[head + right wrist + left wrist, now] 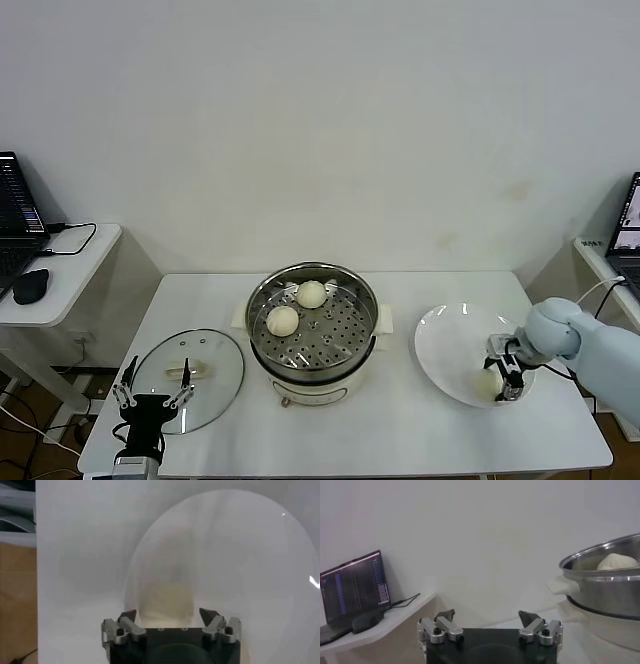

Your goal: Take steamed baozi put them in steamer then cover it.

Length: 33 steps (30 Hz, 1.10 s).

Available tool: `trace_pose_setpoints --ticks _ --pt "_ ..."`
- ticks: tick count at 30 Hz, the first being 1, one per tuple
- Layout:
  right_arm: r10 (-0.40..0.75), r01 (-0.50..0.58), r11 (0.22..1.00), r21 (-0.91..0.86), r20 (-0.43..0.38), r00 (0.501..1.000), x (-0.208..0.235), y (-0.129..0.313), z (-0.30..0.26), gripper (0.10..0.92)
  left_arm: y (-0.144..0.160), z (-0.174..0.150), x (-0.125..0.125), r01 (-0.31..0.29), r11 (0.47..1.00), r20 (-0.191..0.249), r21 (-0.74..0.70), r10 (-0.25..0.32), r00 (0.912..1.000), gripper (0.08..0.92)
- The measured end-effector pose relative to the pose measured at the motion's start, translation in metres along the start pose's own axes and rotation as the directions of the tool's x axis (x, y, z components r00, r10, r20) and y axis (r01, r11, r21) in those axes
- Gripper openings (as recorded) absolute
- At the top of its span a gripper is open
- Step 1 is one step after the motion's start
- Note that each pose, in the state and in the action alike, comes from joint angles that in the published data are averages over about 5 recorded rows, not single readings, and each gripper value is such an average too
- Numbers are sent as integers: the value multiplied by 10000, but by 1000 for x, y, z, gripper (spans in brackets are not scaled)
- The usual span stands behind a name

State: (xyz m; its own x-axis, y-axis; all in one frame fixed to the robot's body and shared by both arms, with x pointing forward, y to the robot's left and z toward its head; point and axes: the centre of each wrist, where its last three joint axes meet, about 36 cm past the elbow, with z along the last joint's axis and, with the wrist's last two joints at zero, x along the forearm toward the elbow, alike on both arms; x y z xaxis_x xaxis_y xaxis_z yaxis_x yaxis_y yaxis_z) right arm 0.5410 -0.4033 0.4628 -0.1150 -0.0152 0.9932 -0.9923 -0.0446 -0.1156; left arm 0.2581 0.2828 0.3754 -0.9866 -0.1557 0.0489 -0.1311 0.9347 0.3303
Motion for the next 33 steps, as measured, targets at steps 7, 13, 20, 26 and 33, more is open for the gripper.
trace_pose_setpoints --ticks 7,13,20,26,33 --pt "76 -75 9999 -93 53 10000 9 -3 3 545 0 -1 1 8 10000 4 -1 -8 10000 823" --pt "327 -323 9993 -197 188 9993 34 -14 5 543 1 -3 0 1 10000 83 -18 -1 10000 823" --pt "1157 -1138 9929 -354 576 9916 91 -44 3 551 1 -5 -1 -35 10000 159 11 35 9999 823" --pt "2209 -2205 9752 -175 1300 9666 151 -76 -23 553 2 -7 -2 -28 10000 211 10 28 9998 823" --pt "2801 -3104 9462 909 2496 9269 199 -105 -99 560 3 -6 1 33 10000 158 33 -33 9999 823"
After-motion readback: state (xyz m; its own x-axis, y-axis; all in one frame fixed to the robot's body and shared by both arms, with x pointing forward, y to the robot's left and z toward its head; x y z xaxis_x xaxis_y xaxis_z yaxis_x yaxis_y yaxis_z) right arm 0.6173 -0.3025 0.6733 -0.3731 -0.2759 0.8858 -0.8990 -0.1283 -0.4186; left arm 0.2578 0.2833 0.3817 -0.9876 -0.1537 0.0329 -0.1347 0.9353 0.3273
